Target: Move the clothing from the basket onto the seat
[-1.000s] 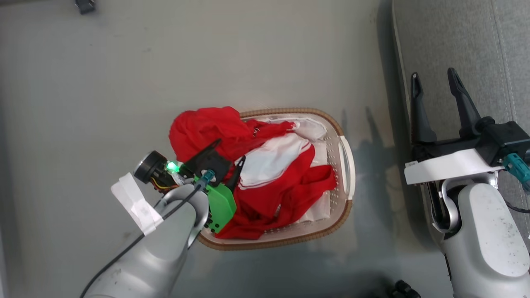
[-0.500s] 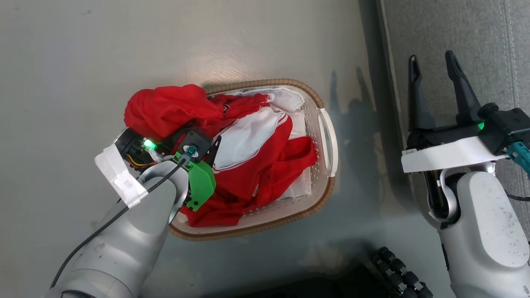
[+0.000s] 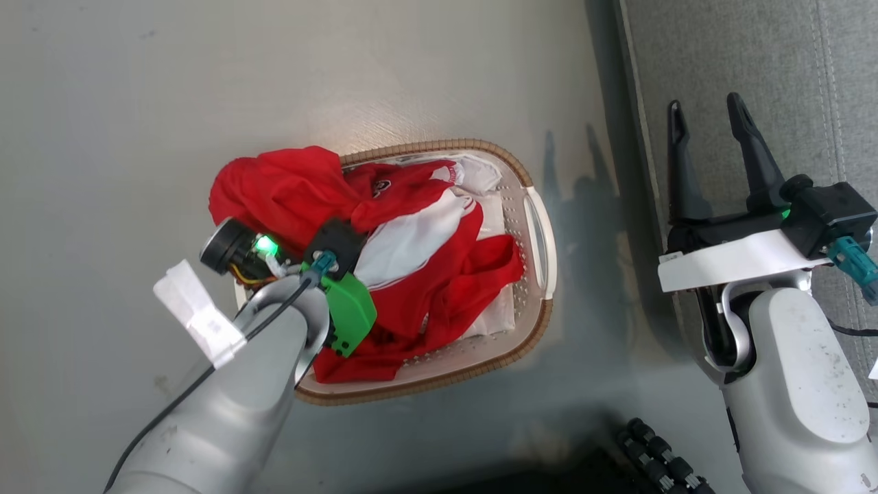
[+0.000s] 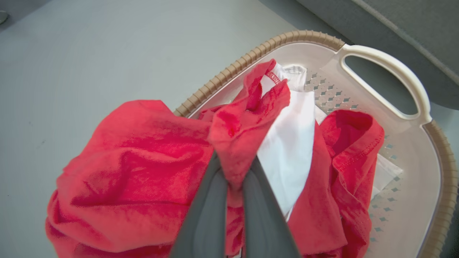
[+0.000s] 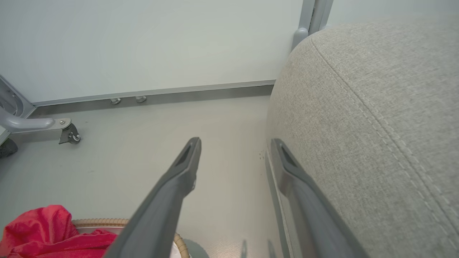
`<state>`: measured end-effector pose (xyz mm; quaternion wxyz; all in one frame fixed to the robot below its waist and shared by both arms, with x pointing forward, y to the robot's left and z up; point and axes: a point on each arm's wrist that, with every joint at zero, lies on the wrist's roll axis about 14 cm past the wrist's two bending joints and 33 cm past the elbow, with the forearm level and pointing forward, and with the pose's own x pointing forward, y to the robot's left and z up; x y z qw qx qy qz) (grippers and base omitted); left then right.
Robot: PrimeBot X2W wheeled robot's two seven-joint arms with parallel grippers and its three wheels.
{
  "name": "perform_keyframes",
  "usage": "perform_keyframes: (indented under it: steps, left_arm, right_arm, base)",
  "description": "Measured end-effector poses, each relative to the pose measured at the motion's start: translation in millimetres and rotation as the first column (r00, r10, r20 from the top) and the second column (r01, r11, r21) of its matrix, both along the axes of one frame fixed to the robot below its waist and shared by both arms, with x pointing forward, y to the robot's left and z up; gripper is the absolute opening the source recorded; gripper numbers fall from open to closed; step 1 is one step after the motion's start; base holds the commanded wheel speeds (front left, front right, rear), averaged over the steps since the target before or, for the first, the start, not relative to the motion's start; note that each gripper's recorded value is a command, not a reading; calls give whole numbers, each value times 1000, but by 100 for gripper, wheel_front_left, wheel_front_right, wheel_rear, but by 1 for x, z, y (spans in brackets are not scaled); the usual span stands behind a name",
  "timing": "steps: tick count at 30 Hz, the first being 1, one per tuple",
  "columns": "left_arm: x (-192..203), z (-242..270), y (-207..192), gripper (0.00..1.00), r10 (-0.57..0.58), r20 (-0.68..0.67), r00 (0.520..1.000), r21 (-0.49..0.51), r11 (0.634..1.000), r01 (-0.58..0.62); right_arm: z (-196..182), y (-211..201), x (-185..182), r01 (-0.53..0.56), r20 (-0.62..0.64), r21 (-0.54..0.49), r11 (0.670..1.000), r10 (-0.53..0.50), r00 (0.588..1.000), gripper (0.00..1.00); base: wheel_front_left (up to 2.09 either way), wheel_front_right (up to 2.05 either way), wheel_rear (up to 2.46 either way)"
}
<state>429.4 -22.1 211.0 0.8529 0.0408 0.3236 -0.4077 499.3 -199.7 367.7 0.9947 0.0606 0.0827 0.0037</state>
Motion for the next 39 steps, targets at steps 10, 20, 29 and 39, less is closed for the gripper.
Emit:
perform_keyframes:
  steps: [10,20,29,39]
  left_arm:
    - [-14,56,19,0,43,101,994,-44,998,-39]
    - [-1,151,46,0,15,370,929,-36,999,-1]
    - [17,263,60,0,-69,633,771,27,997,67]
    - [28,420,59,0,-81,856,511,57,996,63]
  right_arm:
    - [29,16,-18,-38,26,6,999,38,999,100]
    - [63,27,-63,-64,51,7,998,64,997,100]
    - [98,34,-100,-79,118,2,997,78,990,100]
    - [143,47,-121,-117,242,-9,993,115,963,100]
  base:
    - [0,0,0]
    - [0,0,0]
    - [0,0,0]
    - [0,0,0]
